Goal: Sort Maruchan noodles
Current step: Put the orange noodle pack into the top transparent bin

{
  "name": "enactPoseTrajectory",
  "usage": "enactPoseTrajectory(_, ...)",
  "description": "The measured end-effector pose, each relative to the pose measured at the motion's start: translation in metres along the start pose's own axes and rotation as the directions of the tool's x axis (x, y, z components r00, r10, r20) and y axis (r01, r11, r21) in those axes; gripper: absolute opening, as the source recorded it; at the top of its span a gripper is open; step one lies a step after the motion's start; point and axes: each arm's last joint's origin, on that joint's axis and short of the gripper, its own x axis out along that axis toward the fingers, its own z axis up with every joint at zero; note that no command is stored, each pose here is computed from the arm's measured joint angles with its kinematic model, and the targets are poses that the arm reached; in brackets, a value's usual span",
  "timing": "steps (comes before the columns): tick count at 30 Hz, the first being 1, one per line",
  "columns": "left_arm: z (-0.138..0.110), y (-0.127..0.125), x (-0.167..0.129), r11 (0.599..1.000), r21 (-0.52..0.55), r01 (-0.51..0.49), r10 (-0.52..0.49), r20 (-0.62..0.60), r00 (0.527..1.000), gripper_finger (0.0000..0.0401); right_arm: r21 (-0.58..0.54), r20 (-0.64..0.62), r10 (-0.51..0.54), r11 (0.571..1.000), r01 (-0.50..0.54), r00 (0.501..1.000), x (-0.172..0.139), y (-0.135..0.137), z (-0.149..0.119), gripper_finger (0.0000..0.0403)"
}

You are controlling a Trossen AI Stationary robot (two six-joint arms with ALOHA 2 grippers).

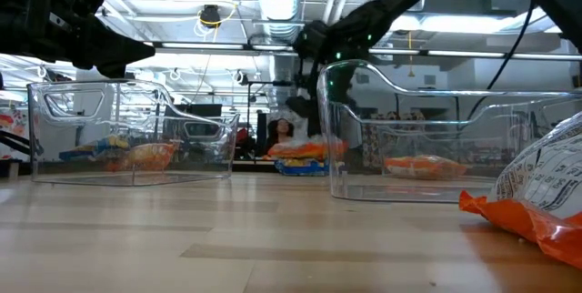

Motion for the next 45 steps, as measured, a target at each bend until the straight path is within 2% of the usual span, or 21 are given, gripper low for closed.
enactPoseTrajectory(6, 0.000, 0.000, 0.000, 1.000, 0.000, 0.000, 0.000, 0.000, 1.000, 0.0000, -0.075, 0.073, 0.023, 0.997, -0.018, 0.997, -0.046, 0.005, 0.015, 0.0007)
enactPoseTrajectory(9, 0.000, 0.000, 0.000, 1.000, 0.000, 0.000, 0.000, 0.000, 1.000, 0.0000, -0.122, 0.078, 0.025, 0.992, -0.015, 0.997, -0.070, 0.007, 0.014, 0.0007)
enactPoseTrajectory(13, 0.000, 0.000, 0.000, 1.000, 0.000, 0.001, -0.001, -0.001, 1.000, 0.0000, -0.152, 0.074, -0.044, 0.987, 0.054, 0.996, -0.104, 0.004, -0.002, 0.0007)
enactPoseTrajectory(15, 0.000, 0.000, 0.000, 1.000, 0.000, 0.001, -0.001, -0.001, 1.000, 0.0000, -0.141, 0.053, -0.076, 0.987, 0.083, 0.996, -0.121, -0.001, -0.020, 0.0007)
enactPoseTrajectory(19, 0.000, 0.000, 0.000, 1.000, 0.000, 0.000, 0.000, -0.001, 1.000, 0.0000, -0.070, 0.021, -0.157, 0.985, 0.158, 0.987, -0.151, -0.018, -0.062, 0.0007)
enactPoseTrajectory(22, 0.000, 0.000, 0.000, 1.000, 0.000, 0.001, -0.001, -0.001, 1.000, 0.0000, 0.028, 0.025, -0.194, 0.981, 0.193, 0.981, -0.176, -0.034, -0.091, 0.0007)
enactPoseTrajectory(30, 0.000, 0.000, 0.000, 1.000, 0.000, 0.000, 0.000, 0.000, 1.000, 0.0000, 0.239, 0.007, -0.288, 0.930, 0.278, 0.958, -0.240, -0.076, -0.142, 0.0007)
enactPoseTrajectory(36, 0.000, 0.000, 0.000, 1.000, 0.000, 0.000, 0.000, 0.000, 1.000, 0.0000, 0.262, -0.086, -0.315, 0.908, 0.326, 0.945, -0.253, -0.088, -0.160, 0.0007)
enactPoseTrajectory(45, 0.000, 0.000, 0.000, 1.000, 0.000, 0.001, -0.001, -0.001, 1.000, 0.0000, 0.156, -0.184, -0.360, 0.908, 0.389, 0.915, -0.227, -0.079, -0.173, 0.0016)
